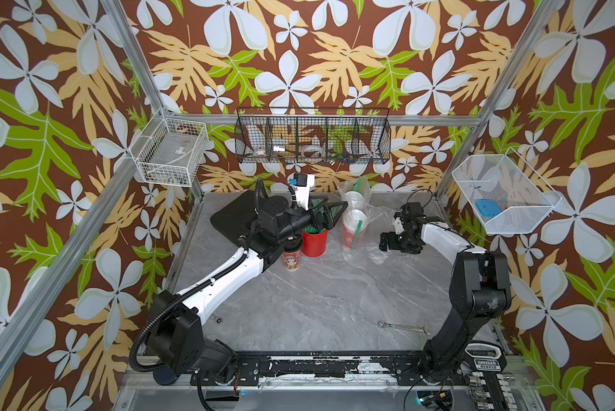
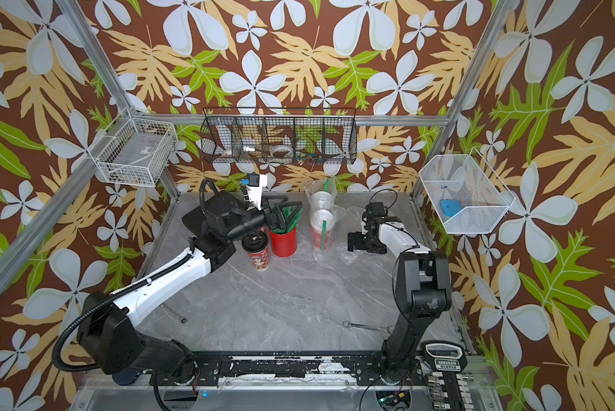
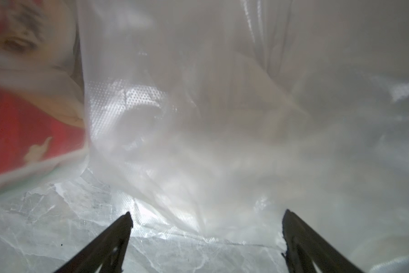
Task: Pack milk tea into plastic carrier bags
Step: Adjust the plastic carrier bag at the center of the board.
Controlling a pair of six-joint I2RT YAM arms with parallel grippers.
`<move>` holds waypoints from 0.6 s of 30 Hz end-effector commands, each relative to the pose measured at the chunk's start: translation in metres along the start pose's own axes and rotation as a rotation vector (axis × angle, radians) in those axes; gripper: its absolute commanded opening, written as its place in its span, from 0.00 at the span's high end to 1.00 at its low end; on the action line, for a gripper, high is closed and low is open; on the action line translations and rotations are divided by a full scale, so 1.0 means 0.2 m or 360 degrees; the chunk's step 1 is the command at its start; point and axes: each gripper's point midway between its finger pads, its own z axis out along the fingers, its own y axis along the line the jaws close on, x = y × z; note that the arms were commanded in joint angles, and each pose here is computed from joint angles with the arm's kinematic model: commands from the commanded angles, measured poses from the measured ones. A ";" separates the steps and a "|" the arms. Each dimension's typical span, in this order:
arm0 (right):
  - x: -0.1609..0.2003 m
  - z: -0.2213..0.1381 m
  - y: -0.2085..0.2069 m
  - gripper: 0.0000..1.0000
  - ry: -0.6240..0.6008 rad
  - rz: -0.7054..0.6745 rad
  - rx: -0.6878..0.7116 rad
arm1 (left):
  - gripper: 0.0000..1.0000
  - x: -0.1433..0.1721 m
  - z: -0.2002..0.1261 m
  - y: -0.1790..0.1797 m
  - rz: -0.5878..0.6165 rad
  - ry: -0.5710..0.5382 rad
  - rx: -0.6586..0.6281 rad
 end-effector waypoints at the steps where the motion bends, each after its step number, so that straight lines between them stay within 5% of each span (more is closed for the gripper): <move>1: 0.01 0.04 0.01 0.03 0.0044 -0.0045 -0.0026 | 0.01 -0.05 0.00 -0.04 0.0014 -0.0051 0.0060; 18: 0.23 0.10 0.13 0.03 0.0210 -0.0034 -0.0249 | 0.01 -0.03 0.01 -0.03 -0.0007 -0.0041 0.0060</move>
